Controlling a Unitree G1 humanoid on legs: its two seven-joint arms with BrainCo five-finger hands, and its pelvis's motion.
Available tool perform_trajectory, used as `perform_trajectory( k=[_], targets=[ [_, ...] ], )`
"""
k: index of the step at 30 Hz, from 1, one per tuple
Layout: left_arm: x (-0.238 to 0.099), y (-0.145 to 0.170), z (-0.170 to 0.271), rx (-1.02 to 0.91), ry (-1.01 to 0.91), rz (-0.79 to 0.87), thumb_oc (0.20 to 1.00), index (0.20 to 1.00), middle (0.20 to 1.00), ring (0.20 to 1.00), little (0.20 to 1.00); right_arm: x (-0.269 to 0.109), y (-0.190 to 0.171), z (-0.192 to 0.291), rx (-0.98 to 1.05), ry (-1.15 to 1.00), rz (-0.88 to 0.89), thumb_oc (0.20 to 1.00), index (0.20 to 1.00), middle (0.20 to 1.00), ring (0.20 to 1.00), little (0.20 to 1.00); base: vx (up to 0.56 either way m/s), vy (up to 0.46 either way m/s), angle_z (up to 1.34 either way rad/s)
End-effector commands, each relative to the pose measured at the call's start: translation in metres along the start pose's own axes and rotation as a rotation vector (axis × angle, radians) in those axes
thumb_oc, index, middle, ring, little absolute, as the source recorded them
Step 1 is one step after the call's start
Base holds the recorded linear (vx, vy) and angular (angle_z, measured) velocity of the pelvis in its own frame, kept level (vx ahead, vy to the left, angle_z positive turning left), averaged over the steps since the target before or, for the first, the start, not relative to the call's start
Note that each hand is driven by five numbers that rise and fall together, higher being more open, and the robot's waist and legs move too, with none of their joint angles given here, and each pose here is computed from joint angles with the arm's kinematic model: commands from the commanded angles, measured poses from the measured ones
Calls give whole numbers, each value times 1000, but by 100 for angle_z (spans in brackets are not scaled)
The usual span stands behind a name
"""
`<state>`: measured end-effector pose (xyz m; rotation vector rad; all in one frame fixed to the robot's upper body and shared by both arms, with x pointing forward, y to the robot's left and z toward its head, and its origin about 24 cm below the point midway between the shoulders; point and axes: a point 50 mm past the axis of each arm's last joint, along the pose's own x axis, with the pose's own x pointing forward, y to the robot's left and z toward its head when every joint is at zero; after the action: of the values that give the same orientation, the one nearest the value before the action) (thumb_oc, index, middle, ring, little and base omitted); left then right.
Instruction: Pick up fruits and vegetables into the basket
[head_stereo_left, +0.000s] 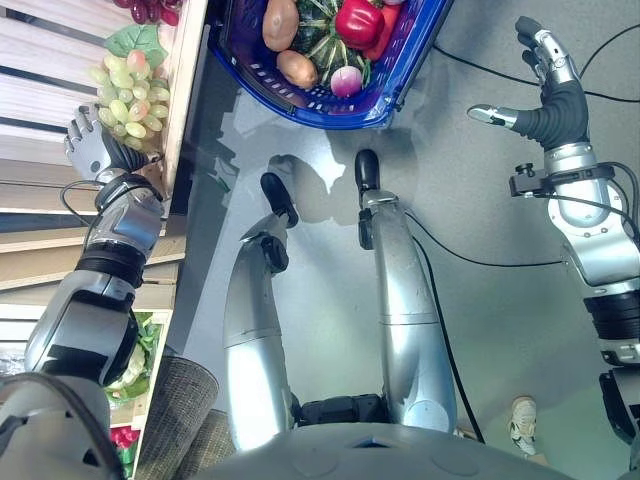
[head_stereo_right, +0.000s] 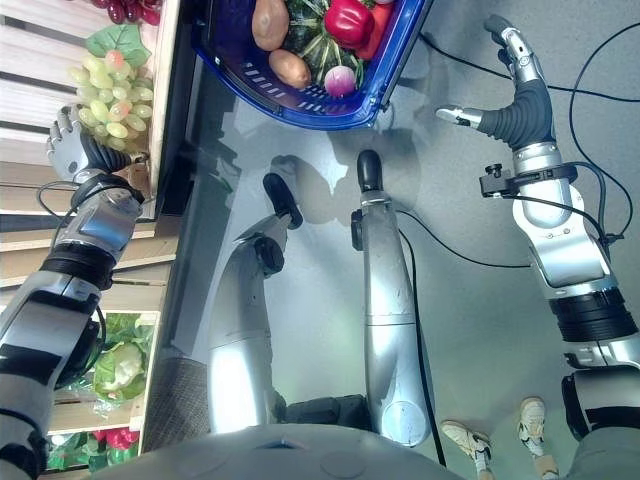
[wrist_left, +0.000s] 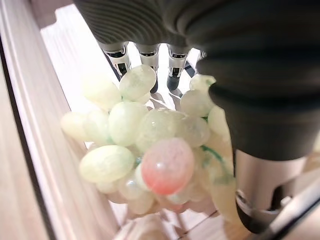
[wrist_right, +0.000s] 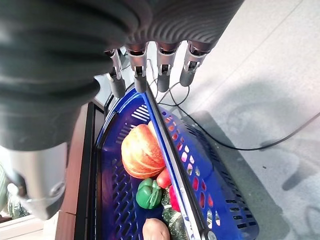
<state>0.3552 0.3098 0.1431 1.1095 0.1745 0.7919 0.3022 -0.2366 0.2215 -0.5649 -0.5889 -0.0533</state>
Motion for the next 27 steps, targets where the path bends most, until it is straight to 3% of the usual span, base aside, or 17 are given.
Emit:
perform_trajectory(
  k=[1, 3, 17, 27],
  targets=[
    [6, -11, -1, 74, 9, -185, 821, 821, 821, 821, 821, 1, 2, 12, 61, -71, -24, 1000, 1000, 1000, 1000, 1000, 0, 0, 0],
    [4, -14, 1, 37, -2, -188, 200, 200, 200, 200, 200, 0, 3, 12, 59, -73, -25, 1000, 1000, 1000, 1000, 1000, 0, 0, 0],
    [-4, -23, 5, -327, 41, -216, 200, 200, 200, 200, 200, -4, 10, 12, 65, -66, -33, 1000, 1000, 1000, 1000, 1000, -1, -7, -2],
    [-31, -47, 17, -987, 92, -518, 200, 200, 200, 200, 200, -9, 16, 9, 41, -26, -9, 1000, 1000, 1000, 1000, 1000, -6, 15, 3]
  ],
)
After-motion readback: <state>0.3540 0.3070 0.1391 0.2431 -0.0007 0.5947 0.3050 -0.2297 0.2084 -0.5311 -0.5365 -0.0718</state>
